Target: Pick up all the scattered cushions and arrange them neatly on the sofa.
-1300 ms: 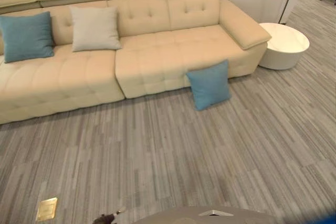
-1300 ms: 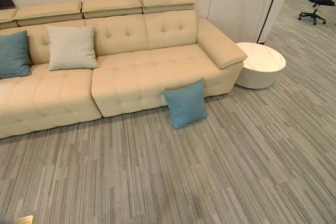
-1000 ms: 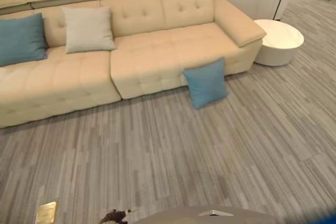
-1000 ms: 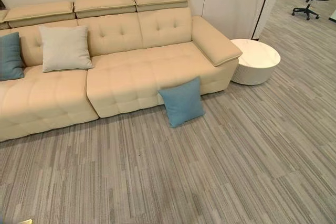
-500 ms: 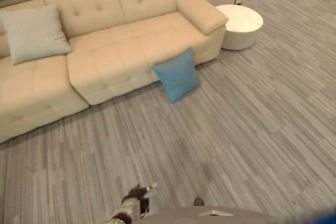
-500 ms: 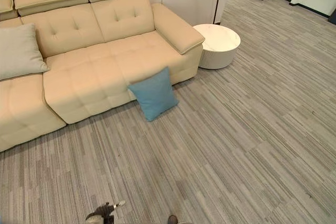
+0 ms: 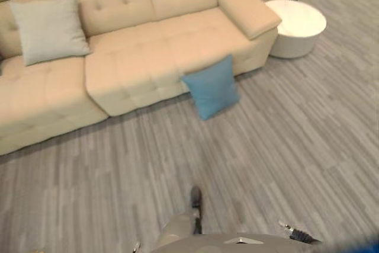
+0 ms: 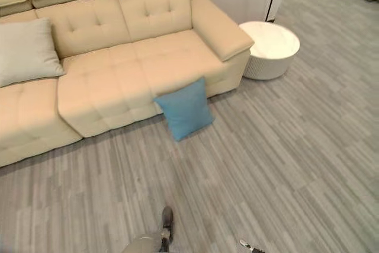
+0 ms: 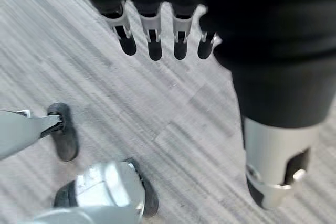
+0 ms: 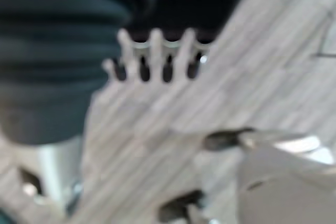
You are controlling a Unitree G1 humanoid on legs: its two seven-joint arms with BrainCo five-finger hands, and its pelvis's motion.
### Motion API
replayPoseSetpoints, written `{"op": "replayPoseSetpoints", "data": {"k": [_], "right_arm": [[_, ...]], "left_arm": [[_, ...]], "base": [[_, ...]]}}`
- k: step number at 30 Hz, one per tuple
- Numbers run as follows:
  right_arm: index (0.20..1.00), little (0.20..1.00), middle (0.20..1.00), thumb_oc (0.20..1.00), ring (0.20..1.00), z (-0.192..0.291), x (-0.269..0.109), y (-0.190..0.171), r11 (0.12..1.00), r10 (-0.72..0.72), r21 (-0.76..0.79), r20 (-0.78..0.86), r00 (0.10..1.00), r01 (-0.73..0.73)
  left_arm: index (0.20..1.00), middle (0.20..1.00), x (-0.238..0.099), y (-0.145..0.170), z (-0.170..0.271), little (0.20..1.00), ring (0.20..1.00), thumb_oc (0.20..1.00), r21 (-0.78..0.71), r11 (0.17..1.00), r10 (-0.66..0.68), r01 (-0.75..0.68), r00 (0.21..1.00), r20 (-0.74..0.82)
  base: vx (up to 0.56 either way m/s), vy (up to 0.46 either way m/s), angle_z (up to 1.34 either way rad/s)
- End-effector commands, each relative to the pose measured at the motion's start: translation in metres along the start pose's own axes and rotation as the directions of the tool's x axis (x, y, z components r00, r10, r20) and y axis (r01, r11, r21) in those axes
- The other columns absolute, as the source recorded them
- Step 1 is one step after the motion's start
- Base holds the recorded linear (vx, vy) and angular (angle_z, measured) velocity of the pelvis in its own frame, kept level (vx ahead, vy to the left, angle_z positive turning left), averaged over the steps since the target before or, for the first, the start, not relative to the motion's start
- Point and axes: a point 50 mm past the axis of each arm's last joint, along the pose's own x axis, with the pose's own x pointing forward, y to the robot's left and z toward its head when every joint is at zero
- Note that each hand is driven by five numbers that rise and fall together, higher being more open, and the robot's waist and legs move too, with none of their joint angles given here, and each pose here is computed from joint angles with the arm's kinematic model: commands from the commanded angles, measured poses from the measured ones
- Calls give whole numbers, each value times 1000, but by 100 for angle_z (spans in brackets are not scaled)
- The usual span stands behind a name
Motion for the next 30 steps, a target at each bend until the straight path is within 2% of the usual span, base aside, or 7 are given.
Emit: {"op": "replayPoseSetpoints", "data": {"k": [1, 9, 13, 14, 15, 22, 30], "right_arm": [[1000, 1000, 1000, 1000, 1000, -9, -4, -17, 999, -39, -1, 16, 999, 39], [1000, 1000, 1000, 1000, 1000, 18, -1, 20, 992, 50, -125, 156, 987, -30], [1000, 1000, 1000, 1000, 1000, -4, -1, 19, 995, 35, -100, 105, 994, -24], [1000, 1000, 1000, 1000, 1000, -4, -1, 19, 995, 34, -99, 104, 994, -23], [1000, 1000, 1000, 1000, 1000, -21, -2, 18, 1000, 21, 7, 66, 998, -22], [1000, 1000, 1000, 1000, 1000, -42, -4, 5, 1000, -28, -7, -2, 1000, 28], [1000, 1000, 1000, 1000, 1000, -38, -4, 1, 999, -53, -12, -2, 999, 53]], "left_arm": [[1000, 1000, -1, -7, 26, 1000, 1000, 1000, 26, 1000, -15, 12, 994, 105], [1000, 1000, -5, -31, 41, 1000, 1000, 1000, 283, 959, -44, -8, 983, 179], [1000, 1000, -14, -61, 53, 1000, 1000, 1000, 444, 896, -124, -21, 948, 294], [1000, 1000, -14, -61, 53, 1000, 1000, 1000, 445, 895, -123, -22, 948, 294], [1000, 1000, -19, -69, 61, 1000, 1000, 1000, 432, 901, -129, -50, 918, 376], [1000, 1000, -15, -59, 45, 1000, 1000, 1000, 525, 846, -118, -92, 928, 353], [1000, 1000, -30, -98, 40, 1000, 1000, 1000, 366, 911, -321, 192, 887, 333]], "base": [[368, 175, 25], [258, 64, 23], [191, -114, 35], [345, -340, 70], [208, -238, 72], [192, -282, 32], [130, -507, 17]]}}
